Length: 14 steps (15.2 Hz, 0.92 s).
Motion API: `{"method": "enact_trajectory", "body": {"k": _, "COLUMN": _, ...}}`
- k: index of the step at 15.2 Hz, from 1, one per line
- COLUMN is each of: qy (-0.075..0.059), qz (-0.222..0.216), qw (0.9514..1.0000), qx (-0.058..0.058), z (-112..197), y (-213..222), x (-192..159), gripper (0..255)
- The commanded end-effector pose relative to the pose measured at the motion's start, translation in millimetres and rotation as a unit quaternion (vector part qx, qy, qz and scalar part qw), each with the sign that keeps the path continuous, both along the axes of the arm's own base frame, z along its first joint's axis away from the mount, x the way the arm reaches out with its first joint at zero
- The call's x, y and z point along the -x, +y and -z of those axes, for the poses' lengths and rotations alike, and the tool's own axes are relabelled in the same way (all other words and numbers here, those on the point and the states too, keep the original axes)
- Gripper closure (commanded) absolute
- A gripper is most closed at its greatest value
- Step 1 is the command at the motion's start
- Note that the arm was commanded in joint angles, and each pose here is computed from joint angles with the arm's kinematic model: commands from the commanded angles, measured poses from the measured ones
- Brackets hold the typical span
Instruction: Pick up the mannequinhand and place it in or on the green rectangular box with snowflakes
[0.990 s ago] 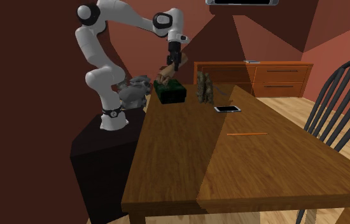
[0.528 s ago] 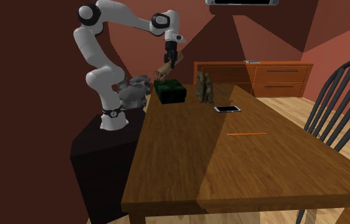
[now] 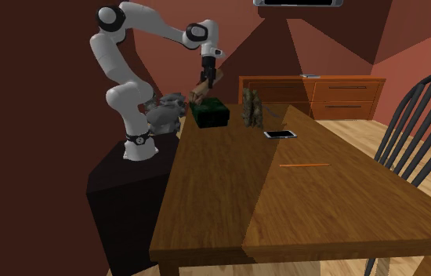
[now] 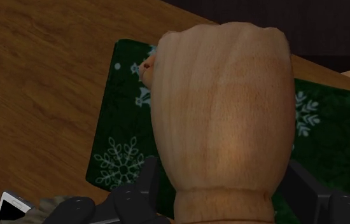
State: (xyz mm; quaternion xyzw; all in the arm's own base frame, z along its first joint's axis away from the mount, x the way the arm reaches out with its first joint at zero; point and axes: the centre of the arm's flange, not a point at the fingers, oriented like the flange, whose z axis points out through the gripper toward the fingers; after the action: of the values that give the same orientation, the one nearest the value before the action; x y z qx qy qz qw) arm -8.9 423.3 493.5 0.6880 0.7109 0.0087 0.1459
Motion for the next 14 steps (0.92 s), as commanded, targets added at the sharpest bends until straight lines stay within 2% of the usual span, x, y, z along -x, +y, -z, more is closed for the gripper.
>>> {"method": "enact_trajectory", "body": {"k": 1, "qy": 0.000, "qz": 0.000, "qw": 1.0000, "qx": 0.000, "z": 9.9, "y": 0.2, "x": -0.4, "gripper": 255}}
{"method": "enact_trajectory", "body": {"k": 8, "qy": 0.000, "qz": 0.000, "qw": 1.0000, "qx": 0.000, "z": 47.4, "y": 0.2, "x": -0.4, "gripper": 255}}
{"method": "enact_trajectory", "body": {"k": 14, "qy": 0.000, "qz": 0.000, "qw": 1.0000, "qx": 0.000, "z": 47.4, "y": 0.2, "x": -0.4, "gripper": 255}}
